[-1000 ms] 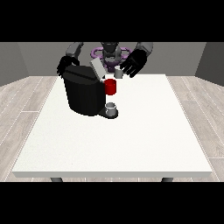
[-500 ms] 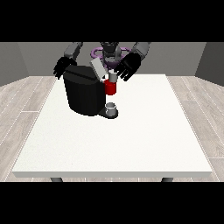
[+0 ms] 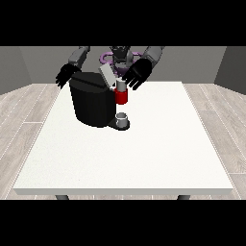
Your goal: Insert the coffee pod into the coffee machine and close the lid
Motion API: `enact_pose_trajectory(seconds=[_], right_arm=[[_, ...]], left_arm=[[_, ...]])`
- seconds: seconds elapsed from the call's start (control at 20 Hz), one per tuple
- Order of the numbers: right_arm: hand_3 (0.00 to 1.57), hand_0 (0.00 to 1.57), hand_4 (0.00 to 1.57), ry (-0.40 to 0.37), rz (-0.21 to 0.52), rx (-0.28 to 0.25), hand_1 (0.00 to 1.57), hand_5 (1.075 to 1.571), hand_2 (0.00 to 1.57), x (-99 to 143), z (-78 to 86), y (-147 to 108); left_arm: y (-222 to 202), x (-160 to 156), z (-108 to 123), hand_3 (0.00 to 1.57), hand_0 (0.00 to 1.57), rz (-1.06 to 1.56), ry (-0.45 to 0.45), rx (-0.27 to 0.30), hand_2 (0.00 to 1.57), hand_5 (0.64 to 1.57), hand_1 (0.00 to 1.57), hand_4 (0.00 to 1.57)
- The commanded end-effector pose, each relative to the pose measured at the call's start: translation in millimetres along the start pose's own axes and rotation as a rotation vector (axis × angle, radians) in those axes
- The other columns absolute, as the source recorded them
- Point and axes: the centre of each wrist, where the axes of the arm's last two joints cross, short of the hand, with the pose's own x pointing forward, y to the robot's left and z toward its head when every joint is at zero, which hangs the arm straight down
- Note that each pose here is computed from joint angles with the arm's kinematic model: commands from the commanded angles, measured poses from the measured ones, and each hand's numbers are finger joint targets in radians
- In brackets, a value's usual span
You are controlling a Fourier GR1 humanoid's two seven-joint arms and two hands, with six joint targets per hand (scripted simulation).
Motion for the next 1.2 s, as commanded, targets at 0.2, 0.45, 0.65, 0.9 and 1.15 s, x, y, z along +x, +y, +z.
enact_pose_trajectory(seconds=[0.2,0.45,0.65,0.9,1.15], right_arm=[[0.00,0.00,0.52,0.013,-0.021,-0.015,0.00,1.571,0.00,11.7,-3.2,12.9],[0.00,0.00,0.53,0.017,-0.011,-0.022,0.00,1.571,0.00,7.4,3.1,-1.6],[0.00,0.00,0.46,-0.004,-0.032,-0.025,0.00,1.571,0.00,-2.3,0.6,4.8],[0.00,0.00,0.44,-0.028,-0.021,-0.042,0.00,1.571,0.00,0.4,4.3,9.5],[0.00,0.00,0.45,-0.003,-0.016,-0.005,0.00,1.571,0.00,0.3,9.8,4.1]], left_arm=[[-6.3,-6.2,1.5,1.20,1.20,-0.006,-0.028,-0.028,1.27,1.571,1.20,0.50],[-26.8,-15.6,5.1,1.18,1.16,-0.025,0.028,-0.024,1.24,1.571,1.16,0.49],[-24.5,9.3,-4.9,1.20,1.22,-0.022,0.002,-0.030,1.27,1.571,1.22,0.49],[-26.0,-7.5,0.8,1.17,1.22,-0.001,0.008,-0.052,1.27,1.571,1.22,0.48],[-25.9,-13.9,2.7,1.06,1.16,-0.020,0.050,-0.047,1.19,1.571,1.16,0.46]])
